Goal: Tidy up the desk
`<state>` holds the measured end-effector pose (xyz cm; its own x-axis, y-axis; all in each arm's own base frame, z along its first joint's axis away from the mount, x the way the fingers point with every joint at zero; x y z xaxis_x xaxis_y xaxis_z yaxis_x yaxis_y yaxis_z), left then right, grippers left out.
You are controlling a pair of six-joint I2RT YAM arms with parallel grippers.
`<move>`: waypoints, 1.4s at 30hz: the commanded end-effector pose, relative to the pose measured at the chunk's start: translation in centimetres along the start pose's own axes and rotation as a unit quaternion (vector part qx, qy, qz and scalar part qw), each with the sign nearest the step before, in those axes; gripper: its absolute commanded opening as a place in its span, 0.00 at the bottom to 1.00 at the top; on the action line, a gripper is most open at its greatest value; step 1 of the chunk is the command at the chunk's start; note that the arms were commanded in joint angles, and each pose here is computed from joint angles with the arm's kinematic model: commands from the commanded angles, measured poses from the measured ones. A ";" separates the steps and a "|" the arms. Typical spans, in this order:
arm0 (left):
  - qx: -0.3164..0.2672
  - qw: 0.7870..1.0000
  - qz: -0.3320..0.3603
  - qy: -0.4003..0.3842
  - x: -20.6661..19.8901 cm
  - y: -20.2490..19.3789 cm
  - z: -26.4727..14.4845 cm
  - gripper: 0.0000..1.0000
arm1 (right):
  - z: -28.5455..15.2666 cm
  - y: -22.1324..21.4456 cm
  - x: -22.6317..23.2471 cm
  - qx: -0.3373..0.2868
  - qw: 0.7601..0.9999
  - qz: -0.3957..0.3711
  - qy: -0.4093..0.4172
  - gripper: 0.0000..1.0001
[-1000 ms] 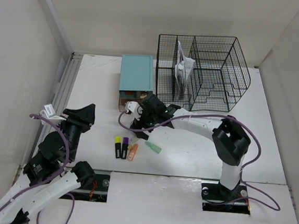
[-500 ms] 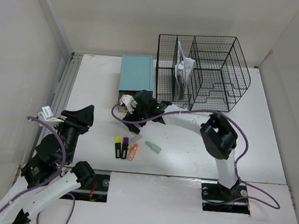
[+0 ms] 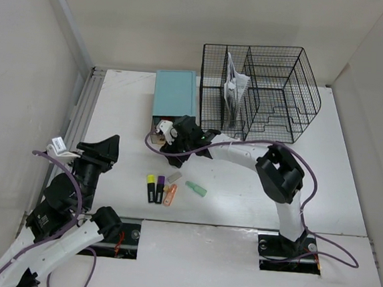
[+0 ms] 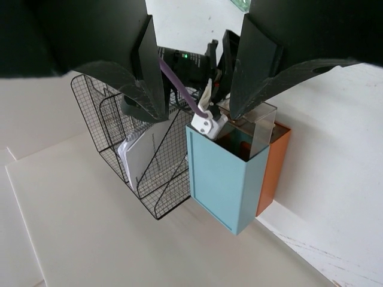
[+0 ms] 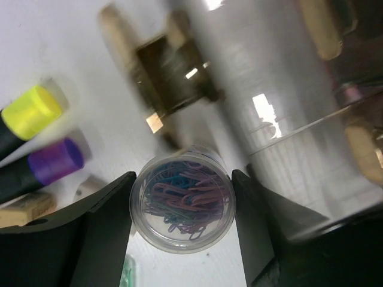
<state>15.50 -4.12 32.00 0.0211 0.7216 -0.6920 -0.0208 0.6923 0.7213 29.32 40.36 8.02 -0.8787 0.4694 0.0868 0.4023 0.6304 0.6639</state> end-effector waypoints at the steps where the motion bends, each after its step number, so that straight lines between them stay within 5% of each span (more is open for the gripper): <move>1: -0.008 1.000 -0.004 -0.010 -0.2 0.7 -0.3 0.45 | -2.5 1.9 2.3 -0.036 0.999 -0.022 0.017 0.43; 11: -0.008 1.000 -0.003 -0.015 -0.6 0.6 -0.1 0.45 | -10.8 5.2 3.9 -0.075 0.991 -0.113 0.006 0.32; 19: -0.005 1.000 -0.003 -0.019 -0.9 0.5 0.0 0.45 | -16.1 12.8 4.5 -0.155 0.975 -0.157 0.000 0.28; 33: 0.001 1.000 0.001 -0.020 -1.0 0.2 0.1 0.45 | -11.8 19.5 -0.5 -0.229 0.965 -0.104 -0.072 0.26; 42: -0.002 1.000 -0.003 -0.022 -1.0 0.4 -0.1 0.45 | -9.0 19.1 -2.3 -0.213 0.969 -0.090 -0.087 0.29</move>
<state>15.45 -4.48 32.04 0.0407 0.7266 -0.6859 -0.0060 0.6866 0.7270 35.87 44.38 21.75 -0.8751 0.4640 -0.1374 0.1542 0.5364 0.8297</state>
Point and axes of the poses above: each gripper's point midway between its finger pads, its own z axis out along the fingers, its own x axis along the line the jaws close on, y = z × x, the point moved 3 cm from there along -z, back along the fingers, and after that the axes turned 6 degrees about z, right-handed, at the moved point
